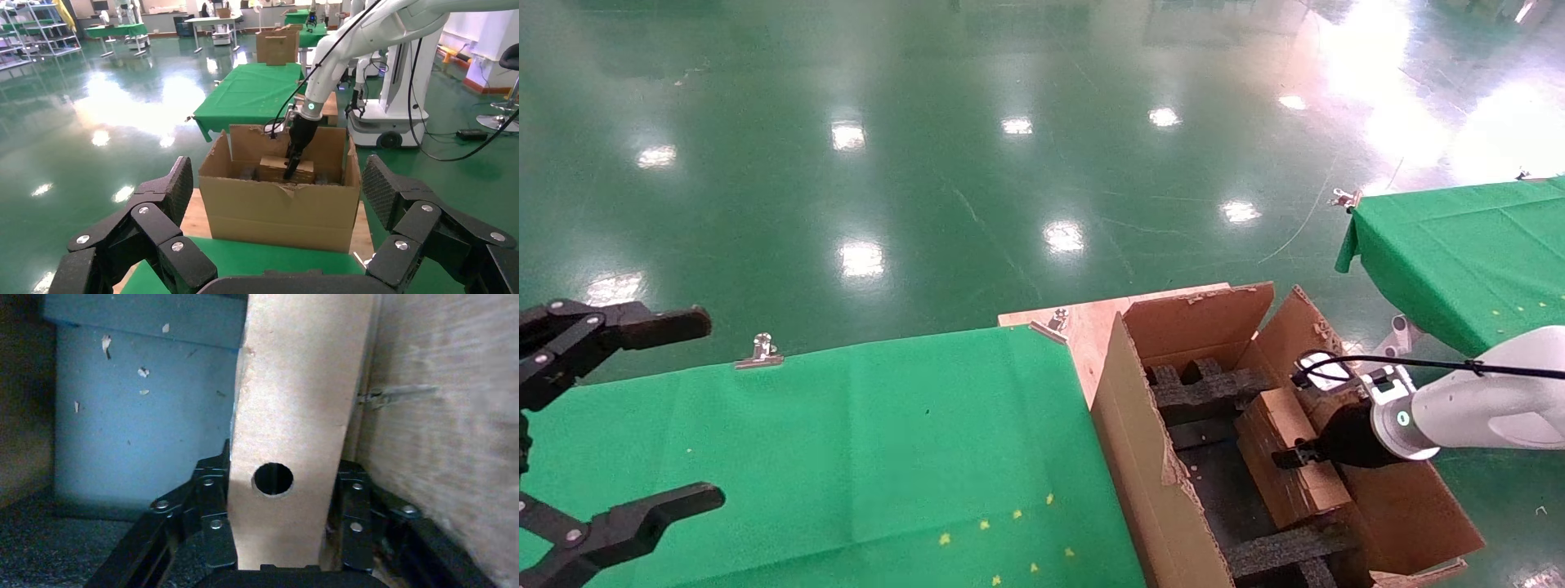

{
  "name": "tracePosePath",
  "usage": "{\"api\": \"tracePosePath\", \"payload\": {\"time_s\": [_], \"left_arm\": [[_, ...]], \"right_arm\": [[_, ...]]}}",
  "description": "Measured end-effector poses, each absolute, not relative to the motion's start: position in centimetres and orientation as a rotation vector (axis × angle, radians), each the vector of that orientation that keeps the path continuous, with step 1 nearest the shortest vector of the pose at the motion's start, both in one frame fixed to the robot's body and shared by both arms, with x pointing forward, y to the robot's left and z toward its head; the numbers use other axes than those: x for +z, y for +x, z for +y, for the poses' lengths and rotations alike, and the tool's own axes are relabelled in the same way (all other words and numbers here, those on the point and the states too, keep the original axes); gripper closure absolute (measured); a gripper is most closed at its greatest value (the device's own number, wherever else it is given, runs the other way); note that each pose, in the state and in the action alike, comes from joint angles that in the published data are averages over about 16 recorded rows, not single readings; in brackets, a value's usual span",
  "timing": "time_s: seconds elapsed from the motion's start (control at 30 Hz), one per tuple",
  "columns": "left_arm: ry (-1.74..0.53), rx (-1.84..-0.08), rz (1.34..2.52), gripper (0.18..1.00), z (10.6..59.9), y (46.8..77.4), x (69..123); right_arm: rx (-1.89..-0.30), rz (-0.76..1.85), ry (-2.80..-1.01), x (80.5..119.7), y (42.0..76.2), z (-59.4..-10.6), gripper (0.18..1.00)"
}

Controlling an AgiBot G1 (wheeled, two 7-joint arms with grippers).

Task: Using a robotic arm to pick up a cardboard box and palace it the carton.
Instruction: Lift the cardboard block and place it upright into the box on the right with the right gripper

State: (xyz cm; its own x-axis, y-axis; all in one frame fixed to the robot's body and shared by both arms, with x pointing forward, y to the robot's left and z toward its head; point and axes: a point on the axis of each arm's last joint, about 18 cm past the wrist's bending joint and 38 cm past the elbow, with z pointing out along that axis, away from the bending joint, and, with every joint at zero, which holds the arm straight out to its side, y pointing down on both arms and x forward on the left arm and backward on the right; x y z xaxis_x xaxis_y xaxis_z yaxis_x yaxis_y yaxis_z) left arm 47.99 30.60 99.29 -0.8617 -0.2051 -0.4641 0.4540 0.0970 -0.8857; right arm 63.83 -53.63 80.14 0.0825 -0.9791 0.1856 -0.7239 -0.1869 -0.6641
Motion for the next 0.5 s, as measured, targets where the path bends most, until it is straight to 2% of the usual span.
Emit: {"api": "tracePosePath", "payload": {"time_s": [0.3,0.5], "left_arm": [[0.243,-1.816,1.903,0.184,30.6,48.0,99.3],[0.243,-1.816,1.903,0.184,30.6,48.0,99.3]], "right_arm": [[-0.897,1.645,-1.932,82.4,63.9,-53.9,0.539],[-0.951,1.582,-1.882,85.8,64.0,-53.9,0.409]]}}
